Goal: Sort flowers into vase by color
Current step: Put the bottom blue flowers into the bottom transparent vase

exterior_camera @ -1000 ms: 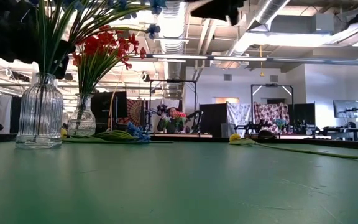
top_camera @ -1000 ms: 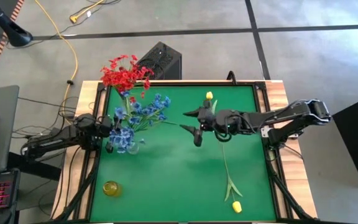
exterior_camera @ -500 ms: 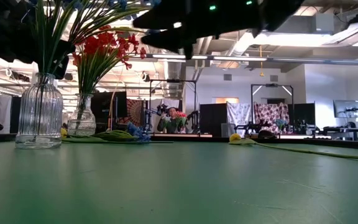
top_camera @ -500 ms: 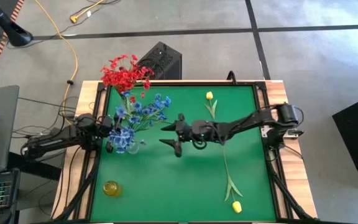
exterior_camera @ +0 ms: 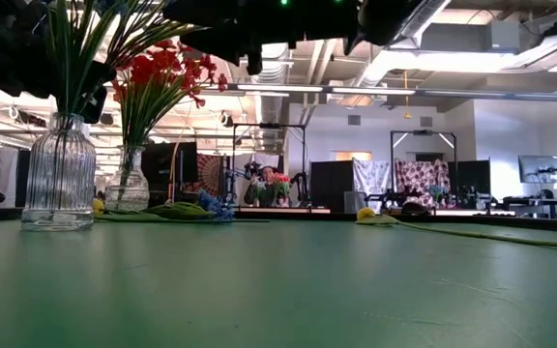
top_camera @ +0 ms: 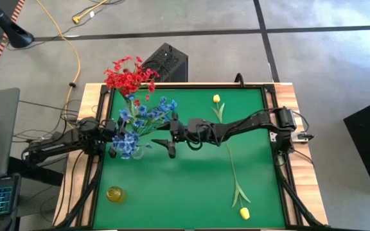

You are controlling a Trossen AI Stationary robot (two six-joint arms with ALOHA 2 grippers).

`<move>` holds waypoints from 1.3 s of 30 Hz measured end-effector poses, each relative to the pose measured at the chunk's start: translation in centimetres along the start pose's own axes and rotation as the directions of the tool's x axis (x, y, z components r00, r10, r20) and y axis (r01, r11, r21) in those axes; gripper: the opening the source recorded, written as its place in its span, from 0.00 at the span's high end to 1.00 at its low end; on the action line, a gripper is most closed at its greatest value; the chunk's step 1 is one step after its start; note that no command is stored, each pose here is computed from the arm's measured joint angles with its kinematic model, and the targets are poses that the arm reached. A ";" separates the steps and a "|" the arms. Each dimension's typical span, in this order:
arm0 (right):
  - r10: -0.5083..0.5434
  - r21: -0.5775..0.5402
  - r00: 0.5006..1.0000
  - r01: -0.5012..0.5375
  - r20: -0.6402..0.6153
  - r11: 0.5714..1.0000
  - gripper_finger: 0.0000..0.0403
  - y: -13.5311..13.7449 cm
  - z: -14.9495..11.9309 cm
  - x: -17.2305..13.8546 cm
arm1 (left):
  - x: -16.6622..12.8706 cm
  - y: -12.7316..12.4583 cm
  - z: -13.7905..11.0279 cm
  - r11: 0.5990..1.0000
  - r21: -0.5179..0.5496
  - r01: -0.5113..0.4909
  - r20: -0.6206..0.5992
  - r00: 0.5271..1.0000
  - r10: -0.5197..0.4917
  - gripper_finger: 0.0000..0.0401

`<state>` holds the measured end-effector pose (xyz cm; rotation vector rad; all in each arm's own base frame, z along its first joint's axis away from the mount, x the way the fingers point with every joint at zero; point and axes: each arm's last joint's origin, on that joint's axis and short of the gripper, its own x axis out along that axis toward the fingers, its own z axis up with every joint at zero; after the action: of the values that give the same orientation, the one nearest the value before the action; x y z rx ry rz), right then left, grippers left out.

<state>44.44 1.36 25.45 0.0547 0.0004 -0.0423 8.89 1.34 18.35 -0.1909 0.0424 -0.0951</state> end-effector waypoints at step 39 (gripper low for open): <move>-0.021 -0.120 0.999 0.024 0.029 0.992 0.95 -0.9 0.7 0.2 | -1.1 -0.6 2.3 0.993 -0.057 -0.100 -0.014 0.995 0.099 0.68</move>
<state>44.63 0.45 26.15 -0.0667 -0.0243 -0.0655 7.82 1.32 20.77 -0.2460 0.0652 0.0044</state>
